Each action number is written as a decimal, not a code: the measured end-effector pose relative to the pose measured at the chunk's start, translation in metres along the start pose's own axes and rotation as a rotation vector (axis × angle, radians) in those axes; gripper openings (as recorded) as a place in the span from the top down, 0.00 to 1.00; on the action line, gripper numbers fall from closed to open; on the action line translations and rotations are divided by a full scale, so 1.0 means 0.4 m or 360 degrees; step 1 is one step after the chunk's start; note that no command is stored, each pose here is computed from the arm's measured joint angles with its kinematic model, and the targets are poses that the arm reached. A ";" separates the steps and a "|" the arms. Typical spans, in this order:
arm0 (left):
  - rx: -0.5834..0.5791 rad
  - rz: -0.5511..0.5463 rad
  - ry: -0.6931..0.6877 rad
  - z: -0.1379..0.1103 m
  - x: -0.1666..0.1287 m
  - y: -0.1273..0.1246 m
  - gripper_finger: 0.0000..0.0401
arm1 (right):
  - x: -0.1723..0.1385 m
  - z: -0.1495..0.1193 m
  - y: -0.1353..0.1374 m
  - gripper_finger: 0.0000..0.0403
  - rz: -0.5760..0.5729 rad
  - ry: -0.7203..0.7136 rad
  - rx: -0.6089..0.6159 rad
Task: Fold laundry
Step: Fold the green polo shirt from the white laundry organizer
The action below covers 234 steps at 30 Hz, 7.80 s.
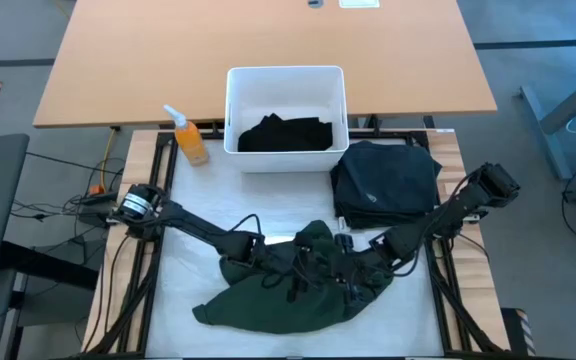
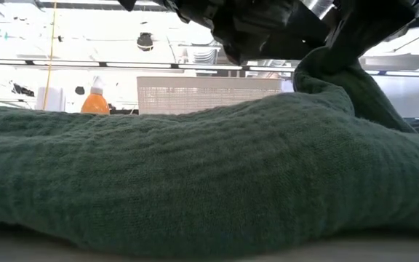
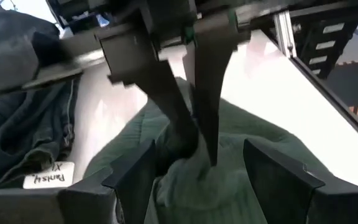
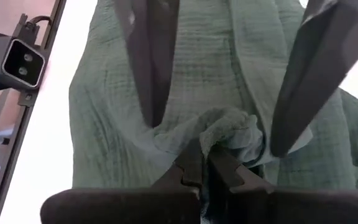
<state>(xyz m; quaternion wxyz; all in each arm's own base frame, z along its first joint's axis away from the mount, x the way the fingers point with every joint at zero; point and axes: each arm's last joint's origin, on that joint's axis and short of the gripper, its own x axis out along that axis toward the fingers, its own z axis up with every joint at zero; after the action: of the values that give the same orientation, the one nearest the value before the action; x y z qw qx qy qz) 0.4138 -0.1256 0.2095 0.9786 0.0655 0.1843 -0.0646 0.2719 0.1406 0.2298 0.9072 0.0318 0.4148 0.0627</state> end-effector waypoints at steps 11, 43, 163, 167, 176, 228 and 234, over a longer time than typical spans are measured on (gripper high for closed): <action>-0.0077 -0.0041 0.0100 -0.035 0.023 0.012 0.42 | 0.004 0.013 -0.019 0.95 -0.0020 -0.0038 -0.0022; 0.0057 0.0070 0.0021 0.105 -0.131 0.037 0.97 | -0.109 0.114 0.009 0.85 -0.0171 -0.0016 -0.0055; -0.0097 0.0405 -0.0653 0.271 -0.872 -0.057 1.00 | -0.628 0.239 -0.086 0.97 -0.0325 0.0040 -0.0069; -0.0170 0.0695 -0.0383 0.195 -0.871 -0.026 1.00 | -0.509 0.231 -0.143 0.97 -0.0357 0.0348 -0.0055; -0.0413 0.0809 -0.0058 0.071 -0.872 0.012 1.00 | -0.240 0.091 -0.322 0.96 -0.0430 0.0833 0.0175; -0.0483 0.0754 0.0072 0.054 -0.871 0.013 1.00 | 0.053 -0.051 -0.414 0.93 -0.0482 0.0432 0.0059; -0.0500 0.0749 0.0061 0.056 -0.870 0.012 1.00 | -0.114 0.050 -0.350 0.93 -0.0444 0.0228 0.0072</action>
<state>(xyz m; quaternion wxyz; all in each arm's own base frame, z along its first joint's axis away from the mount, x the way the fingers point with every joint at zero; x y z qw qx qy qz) 0.1009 -0.0888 0.3592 0.9612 -0.0447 0.1902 0.1950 0.2696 -0.0044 0.2616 0.8742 -0.0103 0.4802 -0.0711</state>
